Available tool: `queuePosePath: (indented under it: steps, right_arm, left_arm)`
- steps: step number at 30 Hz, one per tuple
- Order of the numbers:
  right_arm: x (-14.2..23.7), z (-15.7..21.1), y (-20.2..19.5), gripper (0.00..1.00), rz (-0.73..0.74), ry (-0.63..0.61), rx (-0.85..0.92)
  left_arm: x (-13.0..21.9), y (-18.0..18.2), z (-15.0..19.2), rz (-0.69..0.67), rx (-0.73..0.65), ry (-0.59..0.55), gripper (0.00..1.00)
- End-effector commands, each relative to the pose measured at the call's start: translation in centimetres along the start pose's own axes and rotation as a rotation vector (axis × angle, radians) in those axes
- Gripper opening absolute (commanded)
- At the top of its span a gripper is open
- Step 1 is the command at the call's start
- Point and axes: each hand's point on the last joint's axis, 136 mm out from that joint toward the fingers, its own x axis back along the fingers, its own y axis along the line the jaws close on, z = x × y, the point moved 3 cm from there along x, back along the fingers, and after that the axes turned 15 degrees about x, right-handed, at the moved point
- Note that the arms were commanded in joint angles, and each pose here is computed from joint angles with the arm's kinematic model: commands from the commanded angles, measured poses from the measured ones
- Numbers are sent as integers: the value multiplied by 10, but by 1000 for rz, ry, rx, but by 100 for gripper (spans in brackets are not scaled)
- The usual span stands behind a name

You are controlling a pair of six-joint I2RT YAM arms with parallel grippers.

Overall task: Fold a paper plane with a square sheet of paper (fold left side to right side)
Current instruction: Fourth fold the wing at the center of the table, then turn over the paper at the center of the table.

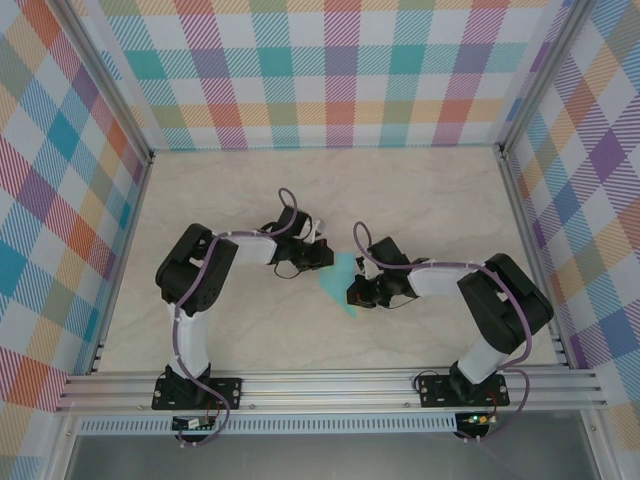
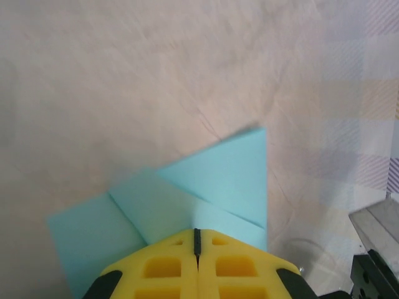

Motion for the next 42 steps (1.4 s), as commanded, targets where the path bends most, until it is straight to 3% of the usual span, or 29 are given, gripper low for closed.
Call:
queuePosePath:
  steps: [1, 8, 12, 17, 23, 29, 34, 42]
  right_arm:
    - [-2, 71, -44, 0, 195, 238, -121]
    - [-4, 60, -32, 0, 124, 202, -100]
    - [2, 36, -10, 5, 32, 117, -42]
    - [28, -6, 22, 24, -6, -23, 82]
    - [78, -27, 31, 50, 137, -173, 227]
    - [114, -17, 27, 69, 245, -267, 260]
    - [121, -6, 30, 73, 212, -296, 254]
    - [128, 1, 25, 75, 245, -312, 251]
  left_arm:
    - [3, 27, -28, -92, 13, -58, 4]
    - [14, 21, -38, -73, 12, -74, 5]
    - [34, 3, -42, -29, -8, -99, 13]
    - [74, -26, -42, 39, -42, -169, 28]
    - [103, -33, -35, 62, -12, -254, 42]
    - [66, -30, 3, 89, 13, -175, 45]
    - [32, -26, 18, 85, 27, -119, 45]
    - [6, -24, 21, 78, 38, -70, 43]
